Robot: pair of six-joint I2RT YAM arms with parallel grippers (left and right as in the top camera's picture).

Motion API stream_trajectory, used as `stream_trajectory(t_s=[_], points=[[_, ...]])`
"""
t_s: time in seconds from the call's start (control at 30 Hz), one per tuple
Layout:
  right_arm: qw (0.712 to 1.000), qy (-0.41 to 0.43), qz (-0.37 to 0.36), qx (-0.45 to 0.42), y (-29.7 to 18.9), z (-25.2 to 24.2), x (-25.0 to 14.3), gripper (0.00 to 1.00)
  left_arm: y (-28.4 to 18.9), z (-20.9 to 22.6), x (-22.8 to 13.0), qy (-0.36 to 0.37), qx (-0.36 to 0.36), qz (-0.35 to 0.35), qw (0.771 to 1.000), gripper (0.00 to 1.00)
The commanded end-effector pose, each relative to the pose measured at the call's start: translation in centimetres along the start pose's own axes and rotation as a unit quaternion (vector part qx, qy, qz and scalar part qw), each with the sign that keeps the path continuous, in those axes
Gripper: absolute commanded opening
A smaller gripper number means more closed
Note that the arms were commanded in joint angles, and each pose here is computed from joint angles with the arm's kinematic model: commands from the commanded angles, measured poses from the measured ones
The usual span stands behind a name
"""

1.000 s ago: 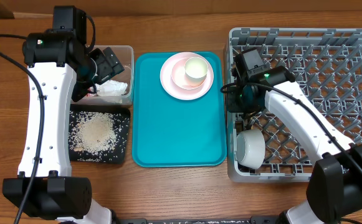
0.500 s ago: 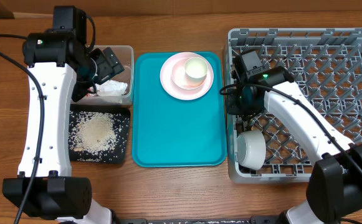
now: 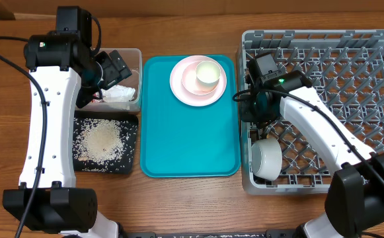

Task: Sort waste into correct bins and load items into the dishwasher
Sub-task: 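Move the right gripper left to the white paper cup on the plate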

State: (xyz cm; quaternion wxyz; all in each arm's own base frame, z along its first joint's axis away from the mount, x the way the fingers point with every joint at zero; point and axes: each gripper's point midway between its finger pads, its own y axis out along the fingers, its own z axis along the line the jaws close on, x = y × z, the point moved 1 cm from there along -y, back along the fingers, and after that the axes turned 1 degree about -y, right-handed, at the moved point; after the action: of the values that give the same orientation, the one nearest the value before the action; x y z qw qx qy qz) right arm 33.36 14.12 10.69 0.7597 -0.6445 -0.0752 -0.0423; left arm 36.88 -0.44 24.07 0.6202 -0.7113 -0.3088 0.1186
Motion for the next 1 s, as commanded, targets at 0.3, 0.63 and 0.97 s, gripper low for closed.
stream_trajectory(t_s=[0.3,0.63,0.97], points=[[0.995,-0.051,-0.070,0.047,-6.2,3.5,4.3,0.30,-0.6,-0.4,0.1,0.003,-0.007,-0.008,1.000,1.00],[0.964,-0.141,-0.201,0.102,-14.1,7.3,9.6,0.31,-0.6,-0.4,0.1,0.003,-0.007,-0.008,1.000,1.00],[0.958,-0.182,-0.202,0.097,-8.4,8.7,13.0,0.35,-0.6,-0.4,0.1,0.003,-0.007,-0.008,1.000,1.00]])
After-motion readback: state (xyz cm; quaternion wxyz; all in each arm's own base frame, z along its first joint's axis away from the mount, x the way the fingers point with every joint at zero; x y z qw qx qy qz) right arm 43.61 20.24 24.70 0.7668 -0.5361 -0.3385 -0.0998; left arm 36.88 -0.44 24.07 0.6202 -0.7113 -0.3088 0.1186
